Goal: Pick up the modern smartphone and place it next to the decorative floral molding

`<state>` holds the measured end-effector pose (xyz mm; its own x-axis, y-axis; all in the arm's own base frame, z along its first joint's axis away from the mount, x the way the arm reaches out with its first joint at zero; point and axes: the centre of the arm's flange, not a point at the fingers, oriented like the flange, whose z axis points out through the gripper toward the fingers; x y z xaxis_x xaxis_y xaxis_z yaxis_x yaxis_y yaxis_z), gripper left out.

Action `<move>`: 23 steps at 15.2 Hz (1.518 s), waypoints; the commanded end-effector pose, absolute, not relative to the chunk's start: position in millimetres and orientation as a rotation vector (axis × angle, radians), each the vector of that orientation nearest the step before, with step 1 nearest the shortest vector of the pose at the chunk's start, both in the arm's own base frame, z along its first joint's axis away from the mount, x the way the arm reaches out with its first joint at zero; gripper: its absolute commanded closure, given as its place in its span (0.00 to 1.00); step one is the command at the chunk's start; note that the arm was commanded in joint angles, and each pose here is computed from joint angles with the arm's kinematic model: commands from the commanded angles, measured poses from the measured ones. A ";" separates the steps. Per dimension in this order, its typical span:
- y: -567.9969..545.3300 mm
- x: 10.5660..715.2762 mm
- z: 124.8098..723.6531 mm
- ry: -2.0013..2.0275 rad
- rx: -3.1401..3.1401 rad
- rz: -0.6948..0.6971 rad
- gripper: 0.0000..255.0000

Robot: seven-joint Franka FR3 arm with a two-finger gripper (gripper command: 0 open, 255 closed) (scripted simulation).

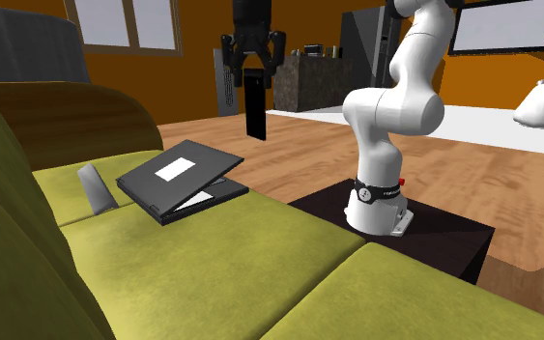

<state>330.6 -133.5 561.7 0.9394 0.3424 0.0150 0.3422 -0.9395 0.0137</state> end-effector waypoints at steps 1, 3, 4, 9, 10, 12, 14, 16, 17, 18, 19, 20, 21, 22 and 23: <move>-160.2 336.9 556.3 0.545 3.081 0.027 1.00; -185.8 340.6 551.1 0.545 3.081 0.027 1.00; -198.6 342.5 548.4 0.545 3.081 0.027 1.00; -262.6 351.9 535.3 0.545 3.081 0.027 1.00; -275.4 353.8 532.7 0.545 3.081 0.027 1.00; -301.0 357.5 527.5 0.545 3.081 0.027 1.00; -326.6 361.3 522.2 0.545 3.081 0.027 1.00; -352.2 365.0 517.0 0.545 3.081 0.027 1.00; -365.0 366.9 514.4 0.545 3.081 0.027 1.00; -377.8 368.8 511.7 0.545 3.081 0.027 1.00; -390.6 370.6 509.1 0.545 3.081 0.027 1.00; -403.4 372.5 506.5 0.545 3.081 0.027 1.00; -416.2 374.4 503.9 0.545 3.081 0.027 1.00; -429.0 376.3 501.3 0.545 3.081 0.027 1.00; -441.8 378.2 498.6 0.545 3.081 0.027 1.00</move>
